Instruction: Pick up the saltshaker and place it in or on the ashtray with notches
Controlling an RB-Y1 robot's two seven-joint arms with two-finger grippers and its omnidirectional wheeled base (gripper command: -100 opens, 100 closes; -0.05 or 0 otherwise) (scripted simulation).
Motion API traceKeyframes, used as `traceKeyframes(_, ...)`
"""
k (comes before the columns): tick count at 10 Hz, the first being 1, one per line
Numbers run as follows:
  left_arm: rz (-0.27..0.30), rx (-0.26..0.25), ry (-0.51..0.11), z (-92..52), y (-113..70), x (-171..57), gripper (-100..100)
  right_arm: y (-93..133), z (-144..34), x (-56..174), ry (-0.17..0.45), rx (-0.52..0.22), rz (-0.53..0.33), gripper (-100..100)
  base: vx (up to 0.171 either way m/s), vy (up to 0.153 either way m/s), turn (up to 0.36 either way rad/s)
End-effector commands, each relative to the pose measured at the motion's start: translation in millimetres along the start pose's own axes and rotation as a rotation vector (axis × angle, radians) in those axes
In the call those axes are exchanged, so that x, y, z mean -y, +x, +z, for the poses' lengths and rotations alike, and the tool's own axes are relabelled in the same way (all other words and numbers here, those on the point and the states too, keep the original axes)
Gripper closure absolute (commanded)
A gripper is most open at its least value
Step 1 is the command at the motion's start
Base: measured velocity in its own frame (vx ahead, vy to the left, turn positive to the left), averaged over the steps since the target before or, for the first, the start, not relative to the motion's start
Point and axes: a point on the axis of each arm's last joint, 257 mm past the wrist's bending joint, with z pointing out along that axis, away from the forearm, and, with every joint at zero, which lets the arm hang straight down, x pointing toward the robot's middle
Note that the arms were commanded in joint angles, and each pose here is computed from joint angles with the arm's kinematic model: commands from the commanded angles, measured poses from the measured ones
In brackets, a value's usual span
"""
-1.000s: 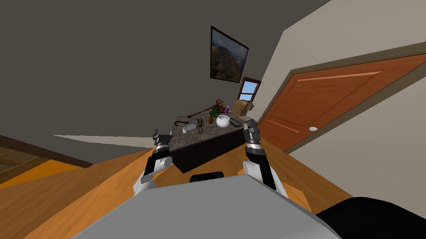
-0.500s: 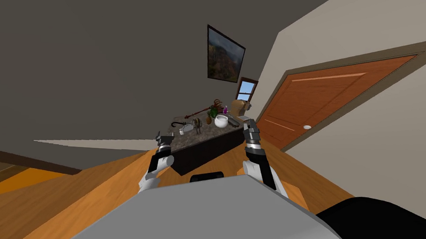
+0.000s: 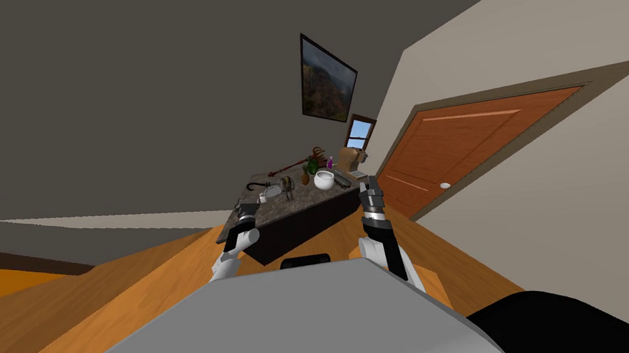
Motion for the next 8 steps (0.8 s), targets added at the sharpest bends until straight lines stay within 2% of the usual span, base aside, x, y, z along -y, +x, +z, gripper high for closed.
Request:
traceKeyframes(1, -0.06, 0.048, -0.02, -0.9, -15.8, -14, -100, 0, 0.0, 0, 0.0, 0.0, 0.0, 0, 0.075, -0.002, -0.059)
traceKeyframes(4, -0.152, 0.119, -0.044, -4.6, -37.2, -35, -100, 0, 0.0, 0, 0.0, 0.0, 0.0, 0, 0.076, 0.013, -0.055)
traceKeyframes(6, -0.236, 0.18, -0.062, -10.8, -51.6, -57, -100, 0, 0.0, 0, 0.0, 0.0, 0.0, 0, 0.097, 0.027, -0.063)
traceKeyframes(7, -0.21, 0.161, -0.056, -7.2, -48.2, -52, -100, 0, 0.0, 0, 0.0, 0.0, 0.0, 0, 0.058, 0.019, -0.011)
traceKeyframes(8, -0.216, 0.165, -0.058, -7.8, -48.9, -54, 0, 0, 0.0, 0, 0.0, 0.0, 0.0, 0, 0.009, 0.003, 0.002)
